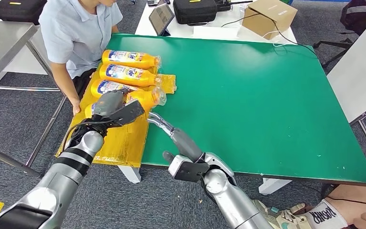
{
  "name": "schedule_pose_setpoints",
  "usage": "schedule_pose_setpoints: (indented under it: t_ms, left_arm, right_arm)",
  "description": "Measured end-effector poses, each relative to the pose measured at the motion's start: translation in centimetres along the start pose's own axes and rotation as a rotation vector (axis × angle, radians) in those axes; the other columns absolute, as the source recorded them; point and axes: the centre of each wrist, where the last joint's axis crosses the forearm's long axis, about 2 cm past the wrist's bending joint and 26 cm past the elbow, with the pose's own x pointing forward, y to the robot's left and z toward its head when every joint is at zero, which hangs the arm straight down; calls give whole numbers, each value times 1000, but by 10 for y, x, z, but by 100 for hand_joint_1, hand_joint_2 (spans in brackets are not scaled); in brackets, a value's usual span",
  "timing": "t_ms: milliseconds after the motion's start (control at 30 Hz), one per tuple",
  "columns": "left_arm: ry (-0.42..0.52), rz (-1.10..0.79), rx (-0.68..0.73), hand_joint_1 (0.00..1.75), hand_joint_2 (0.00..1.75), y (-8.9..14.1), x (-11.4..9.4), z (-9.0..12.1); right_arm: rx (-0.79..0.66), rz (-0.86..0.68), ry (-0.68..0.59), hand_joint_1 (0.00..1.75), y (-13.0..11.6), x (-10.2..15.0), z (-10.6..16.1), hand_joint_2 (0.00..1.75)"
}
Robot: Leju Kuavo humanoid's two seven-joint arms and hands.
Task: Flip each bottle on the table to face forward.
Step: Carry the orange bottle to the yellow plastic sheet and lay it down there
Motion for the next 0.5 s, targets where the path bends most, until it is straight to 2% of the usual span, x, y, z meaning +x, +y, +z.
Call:
schedule_pose_setpoints:
  t_ms: [100, 133, 200, 233, 267, 433, 500]
  left_arm:
    - [34, -115, -108, 153, 175, -5, -8, -7]
    - [44, -139, -140, 132, 175, -7, -11, -8]
    - [54, -176, -201, 74, 175, -15, -16, -6]
    - [53, -191, -232, 51, 175, -20, -18, -4]
    - [48, -206, -264, 42, 175, -25, -19, -3]
    - [16, -269, -410, 44, 175, -49, -12, 3]
    - [12, -280, -437, 25, 175, -55, -10, 4]
  right_arm:
    - [-36, -39, -22, 0, -1, 3, 4, 0]
    - [-53, -59, -28, 0, -1, 4, 5, 0]
    - [-81, -90, -33, 0, -3, 6, 9, 0]
    - [-89, -98, -32, 0, -3, 6, 11, 0]
    - [-94, -101, -28, 0, -4, 6, 13, 0]
    - [-98, -93, -22, 0, -7, 5, 18, 0]
    - [-100, -91, -23, 0, -7, 5, 18, 0]
